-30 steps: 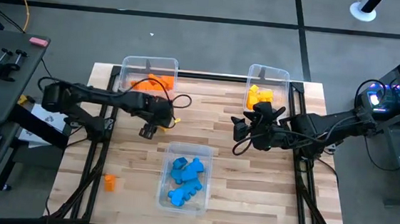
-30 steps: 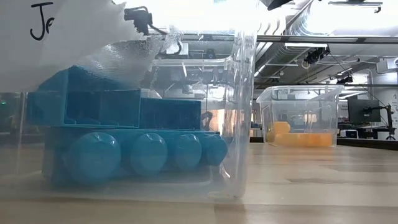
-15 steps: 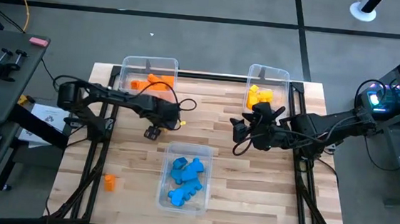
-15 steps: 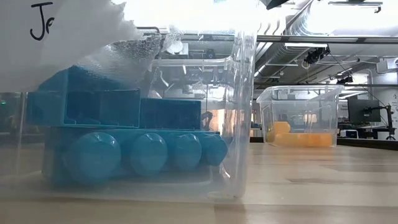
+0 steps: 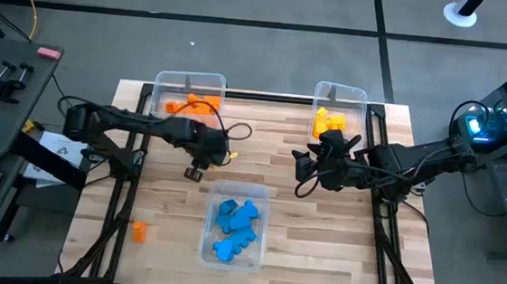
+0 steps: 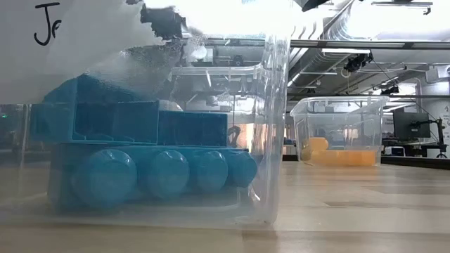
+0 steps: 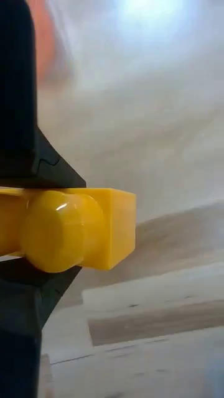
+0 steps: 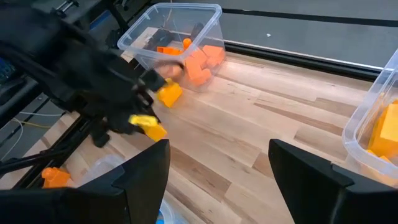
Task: Sort blocks
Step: Put the yellow game piece into the top right transparent bin
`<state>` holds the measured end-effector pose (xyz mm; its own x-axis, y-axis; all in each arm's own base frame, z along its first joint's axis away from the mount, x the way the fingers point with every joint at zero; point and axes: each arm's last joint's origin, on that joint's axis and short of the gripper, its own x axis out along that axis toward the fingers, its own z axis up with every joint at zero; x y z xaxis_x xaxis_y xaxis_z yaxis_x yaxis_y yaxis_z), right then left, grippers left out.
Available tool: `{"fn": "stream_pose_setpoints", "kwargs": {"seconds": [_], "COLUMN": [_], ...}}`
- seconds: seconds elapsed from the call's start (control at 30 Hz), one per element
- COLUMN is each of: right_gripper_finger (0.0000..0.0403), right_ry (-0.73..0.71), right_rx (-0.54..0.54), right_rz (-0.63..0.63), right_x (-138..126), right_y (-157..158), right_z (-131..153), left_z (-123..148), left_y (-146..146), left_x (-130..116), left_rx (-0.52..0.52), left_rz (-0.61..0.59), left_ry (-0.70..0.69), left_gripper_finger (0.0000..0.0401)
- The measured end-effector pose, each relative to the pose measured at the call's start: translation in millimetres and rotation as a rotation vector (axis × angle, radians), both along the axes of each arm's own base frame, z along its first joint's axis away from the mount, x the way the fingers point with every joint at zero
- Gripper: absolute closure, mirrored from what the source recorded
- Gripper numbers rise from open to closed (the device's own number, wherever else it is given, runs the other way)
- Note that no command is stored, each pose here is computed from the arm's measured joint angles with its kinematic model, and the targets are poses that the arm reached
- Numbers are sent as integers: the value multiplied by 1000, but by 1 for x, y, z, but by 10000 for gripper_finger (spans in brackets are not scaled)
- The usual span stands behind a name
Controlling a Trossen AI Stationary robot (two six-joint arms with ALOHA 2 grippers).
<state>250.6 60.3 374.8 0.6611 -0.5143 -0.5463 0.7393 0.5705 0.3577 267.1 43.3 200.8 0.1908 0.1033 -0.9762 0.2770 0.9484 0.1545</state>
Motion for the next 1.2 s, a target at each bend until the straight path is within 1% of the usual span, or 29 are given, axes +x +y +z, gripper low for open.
{"fn": "stream_pose_setpoints", "kwargs": {"seconds": [0.07,0.13,0.17,0.23,0.27,0.33,0.4,0.47,0.5,0.57,0.63,0.7,0.77,0.83,0.9,0.93,1.0,1.07,1.13,1.17,1.2], "right_gripper_finger": [133,133,133,133,133,133,133,133,133,133,133,133,133,133,133,133,133,133,133,133,133], "right_ry": [6,6,6,2,-4,-42,-114,-179,-210,-245,-272,-292,-314,-338,-361,-373,-384,-385,-381,-380,-378], "right_rx": [-3,-3,-3,-13,-23,-58,-103,-166,-195,-254,-295,-324,-338,-343,-346,-346,-357,-375,-386,-387,-389], "right_rz": [1,1,1,-9,-21,-61,-105,-136,-149,-155,-155,-146,-138,-142,-162,-169,-172,-170,-165,-167,-170], "right_x": [0,0,0,0,0,0,2,3,4,4,5,7,9,10,10,10,11,12,13,13,13], "right_y": [0,0,0,0,-1,-1,1,5,7,12,16,18,20,21,20,20,20,19,17,16,15], "right_z": [0,0,0,0,0,3,8,15,18,26,32,38,43,48,51,53,56,59,61,61,61], "left_z": [27,60,78,116,133,161,174,173,167,150,127,107,89,79,72,69,61,55,56,59,62], "left_y": [2,7,11,20,24,33,40,47,50,53,54,52,52,52,55,59,66,74,81,85,89], "left_x": [0,2,4,9,12,20,31,46,57,79,102,124,144,158,173,180,195,211,224,230,237], "left_rx": [69,177,228,287,293,272,214,134,87,-26,-132,-232,-345,-445,-514,-533,-531,-483,-435,-412,-393], "left_rz": [12,40,69,137,176,240,271,317,343,377,401,422,425,420,431,445,457,435,417,407,400], "left_ry": [-68,-194,-286,-522,-653,-893,-1057,-1145,-1161,-1182,-1192,-1232,-1308,-1418,-1502,-1514,-1514,-1519,-1543,-1549,-1547], "left_gripper_finger": [305,305,305,305,305,305,305,305,305,305,305,305,305,305,305,305,305,305,305,301,288]}}
